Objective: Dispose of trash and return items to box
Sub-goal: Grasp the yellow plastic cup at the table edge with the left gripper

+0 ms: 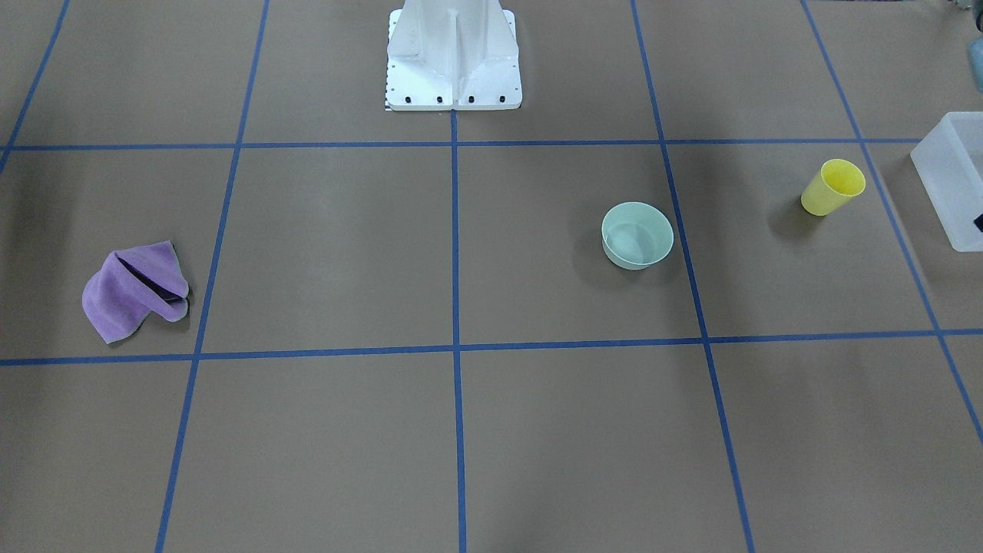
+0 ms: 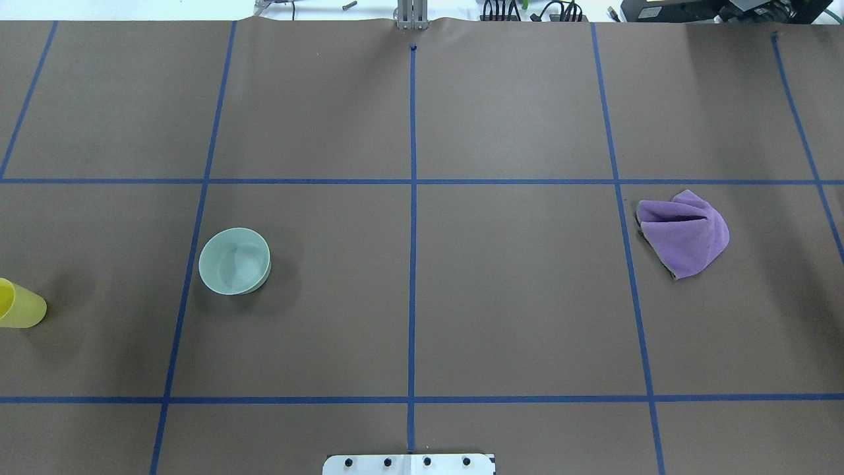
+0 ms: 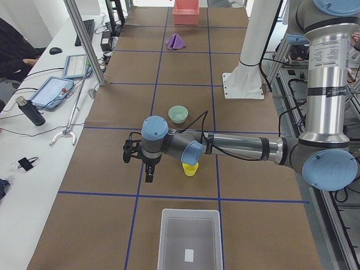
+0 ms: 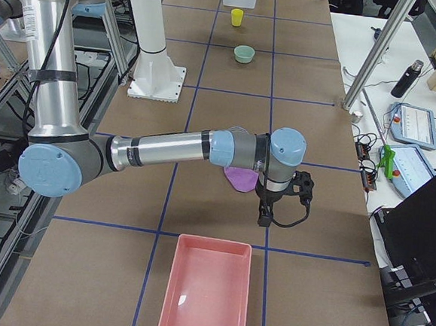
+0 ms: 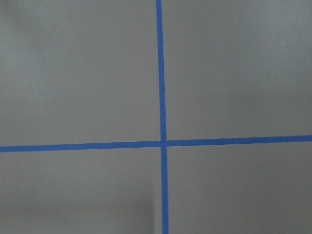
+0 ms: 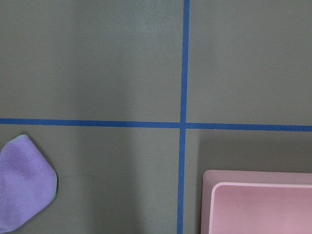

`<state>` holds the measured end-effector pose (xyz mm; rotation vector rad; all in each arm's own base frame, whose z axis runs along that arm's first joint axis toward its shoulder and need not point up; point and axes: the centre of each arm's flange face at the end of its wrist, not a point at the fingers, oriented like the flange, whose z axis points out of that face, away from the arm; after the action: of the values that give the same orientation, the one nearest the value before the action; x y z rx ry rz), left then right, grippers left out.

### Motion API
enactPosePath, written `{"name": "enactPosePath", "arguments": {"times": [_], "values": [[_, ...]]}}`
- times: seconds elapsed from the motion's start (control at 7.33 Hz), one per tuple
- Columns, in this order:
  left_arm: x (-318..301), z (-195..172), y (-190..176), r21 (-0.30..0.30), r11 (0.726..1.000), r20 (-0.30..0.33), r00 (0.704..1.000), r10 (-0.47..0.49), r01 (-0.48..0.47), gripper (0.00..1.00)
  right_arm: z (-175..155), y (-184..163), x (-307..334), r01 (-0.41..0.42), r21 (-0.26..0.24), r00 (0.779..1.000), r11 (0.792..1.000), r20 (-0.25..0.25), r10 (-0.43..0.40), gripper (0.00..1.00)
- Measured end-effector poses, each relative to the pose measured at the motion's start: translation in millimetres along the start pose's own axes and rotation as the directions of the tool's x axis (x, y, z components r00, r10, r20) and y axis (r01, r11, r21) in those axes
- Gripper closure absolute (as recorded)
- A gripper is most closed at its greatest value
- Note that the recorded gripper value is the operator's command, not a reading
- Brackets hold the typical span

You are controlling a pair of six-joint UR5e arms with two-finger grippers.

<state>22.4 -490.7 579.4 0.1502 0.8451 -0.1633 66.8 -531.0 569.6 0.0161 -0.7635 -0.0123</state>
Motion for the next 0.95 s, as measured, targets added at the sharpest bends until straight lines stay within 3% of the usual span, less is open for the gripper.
{"name": "enactPosePath", "arguments": {"times": [0.27, 0.95], "values": [[22.2, 20.7, 32.9, -0.033, 0.999, -0.027, 0.999, -0.032, 0.031, 0.04, -0.8, 0.0, -0.8, 0.001, 0.002, 1.000, 1.000, 0.000, -0.001, 0.00], [-9.3, 55.1, 136.2, -0.113, 0.992, -0.055, 0.998, 0.043, -0.049, 0.05, -4.3, 0.1, -4.4, 0.008, 0.009, 1.000, 1.000, 0.003, -0.008, 0.00]]}}
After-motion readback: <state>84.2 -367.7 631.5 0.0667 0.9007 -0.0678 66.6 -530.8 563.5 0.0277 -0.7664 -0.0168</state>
